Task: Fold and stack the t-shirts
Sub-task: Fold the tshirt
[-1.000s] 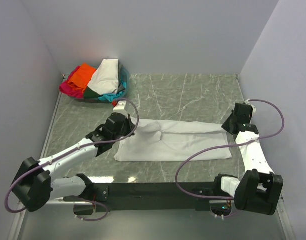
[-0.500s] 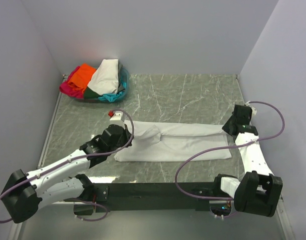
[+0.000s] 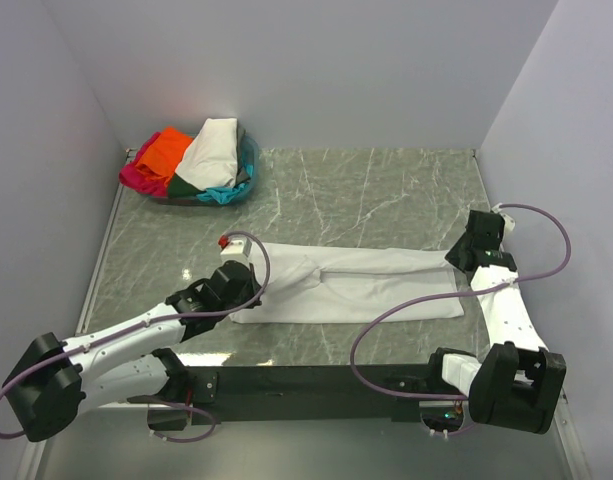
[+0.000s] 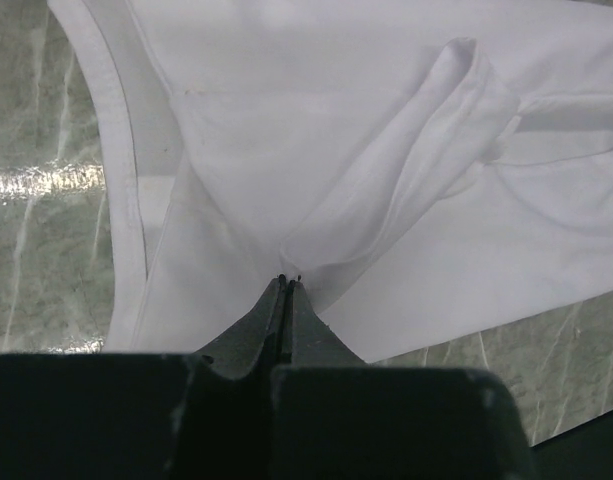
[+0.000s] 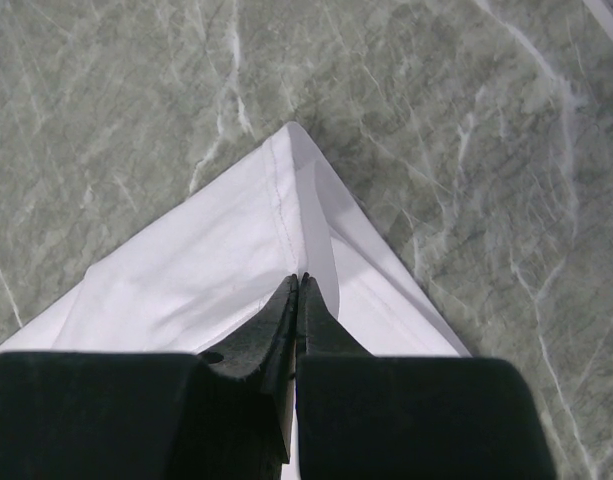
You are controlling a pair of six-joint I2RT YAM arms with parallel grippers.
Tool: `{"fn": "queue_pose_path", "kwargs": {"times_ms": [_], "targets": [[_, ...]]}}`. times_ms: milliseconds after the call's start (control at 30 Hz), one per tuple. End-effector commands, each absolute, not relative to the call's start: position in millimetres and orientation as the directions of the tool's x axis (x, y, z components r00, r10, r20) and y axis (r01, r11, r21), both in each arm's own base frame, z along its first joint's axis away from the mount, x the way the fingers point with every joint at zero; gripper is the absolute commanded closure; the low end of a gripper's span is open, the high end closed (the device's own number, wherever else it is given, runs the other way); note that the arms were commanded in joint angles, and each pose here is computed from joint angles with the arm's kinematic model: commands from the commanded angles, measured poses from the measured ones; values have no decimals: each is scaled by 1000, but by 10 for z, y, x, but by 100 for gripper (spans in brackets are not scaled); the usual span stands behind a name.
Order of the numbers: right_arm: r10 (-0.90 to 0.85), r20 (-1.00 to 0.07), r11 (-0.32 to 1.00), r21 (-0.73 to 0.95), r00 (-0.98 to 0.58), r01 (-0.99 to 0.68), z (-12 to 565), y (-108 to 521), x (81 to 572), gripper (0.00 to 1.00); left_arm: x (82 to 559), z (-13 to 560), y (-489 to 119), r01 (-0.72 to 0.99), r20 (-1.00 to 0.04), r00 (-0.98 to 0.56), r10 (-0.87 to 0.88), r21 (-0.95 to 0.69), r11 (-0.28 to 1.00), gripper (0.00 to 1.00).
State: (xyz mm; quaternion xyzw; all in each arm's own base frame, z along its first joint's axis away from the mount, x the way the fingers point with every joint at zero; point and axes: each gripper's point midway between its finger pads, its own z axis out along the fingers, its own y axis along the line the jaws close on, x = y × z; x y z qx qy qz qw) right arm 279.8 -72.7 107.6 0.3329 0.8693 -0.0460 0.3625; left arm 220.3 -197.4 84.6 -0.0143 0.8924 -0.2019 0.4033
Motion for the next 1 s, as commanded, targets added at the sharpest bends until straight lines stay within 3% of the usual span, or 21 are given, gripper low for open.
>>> {"fn": "queue_pose_path", "kwargs": {"times_ms": [0,133,233,267,367,467,567,633,767,967], "targets": [[547,-679,753,143,-490,642,1077,-797,2750,100,2214,794,-1955,103,-710,-672,-210,-370,923,100],[558,-687,726,133,-465,675,1056,-848,2684,100,2154,782,-1963,118,-705,-681,-196,-371,921,96],[565,-698,702,125,-440,701,1028,-887,2611,100,2067,793,-1990,148,-697,-692,-188,-392,908,70],[565,-703,694,122,-432,709,1033,-907,2588,95,2035,804,-2012,164,-693,-698,-183,-404,900,53],[569,-715,681,132,-407,720,1103,-920,2566,59,1967,833,-2007,180,-687,-701,-191,-429,885,33],[560,-740,676,149,-372,721,1248,-932,2538,41,1951,972,-2029,200,-696,-685,-214,-463,864,24],[534,-788,694,199,-308,692,1529,-876,2540,33,2035,1153,-2066,217,-726,-644,-243,-478,851,18],[525,-804,746,277,-279,605,1728,-691,2598,32,2129,1179,-2082,213,-745,-624,-236,-453,866,16],[505,-799,861,438,-325,260,1995,140,2866,33,2360,1103,-2136,176,-760,-618,-198,-380,908,12],[409,-766,875,483,-497,-24,1855,1162,3131,35,2718,1061,-2189,151,-746,-631,-213,-388,909,12]]}}
